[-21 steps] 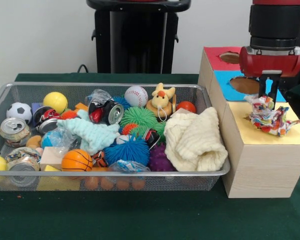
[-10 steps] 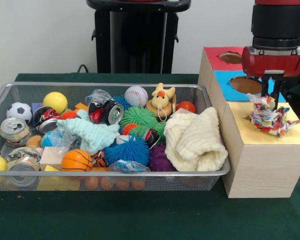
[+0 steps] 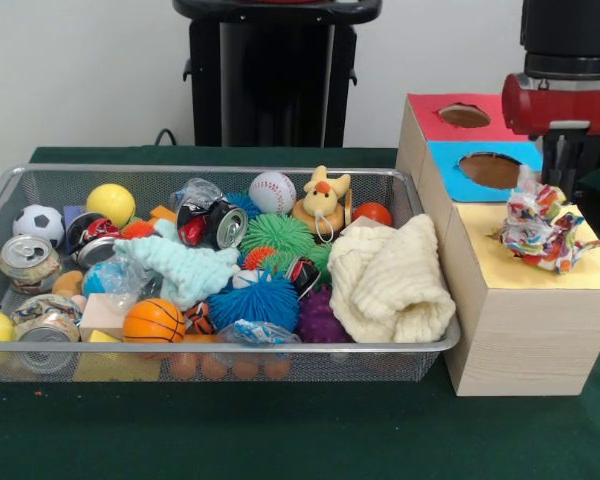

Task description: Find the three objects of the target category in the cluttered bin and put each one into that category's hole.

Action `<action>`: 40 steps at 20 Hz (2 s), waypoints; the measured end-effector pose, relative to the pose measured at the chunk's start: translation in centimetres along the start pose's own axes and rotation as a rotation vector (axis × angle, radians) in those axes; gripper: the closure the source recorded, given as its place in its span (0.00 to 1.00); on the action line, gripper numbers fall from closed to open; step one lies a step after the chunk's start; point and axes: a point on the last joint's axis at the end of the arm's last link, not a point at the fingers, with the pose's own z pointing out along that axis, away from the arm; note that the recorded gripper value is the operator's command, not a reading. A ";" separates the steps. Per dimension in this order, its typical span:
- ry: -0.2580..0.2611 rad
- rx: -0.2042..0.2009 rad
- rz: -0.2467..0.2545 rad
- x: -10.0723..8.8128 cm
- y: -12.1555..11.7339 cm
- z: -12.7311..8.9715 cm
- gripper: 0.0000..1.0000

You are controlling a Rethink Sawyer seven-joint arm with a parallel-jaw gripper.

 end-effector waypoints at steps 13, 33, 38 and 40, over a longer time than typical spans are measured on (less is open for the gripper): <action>0.011 0.027 -0.006 -1.0 -0.3 -2.3 1.00; 0.040 0.101 0.009 -2.3 -2.9 -4.2 1.00; 0.038 0.109 0.012 -2.3 -3.3 -4.3 0.00; 0.038 0.111 0.013 -2.3 -3.4 -4.4 0.00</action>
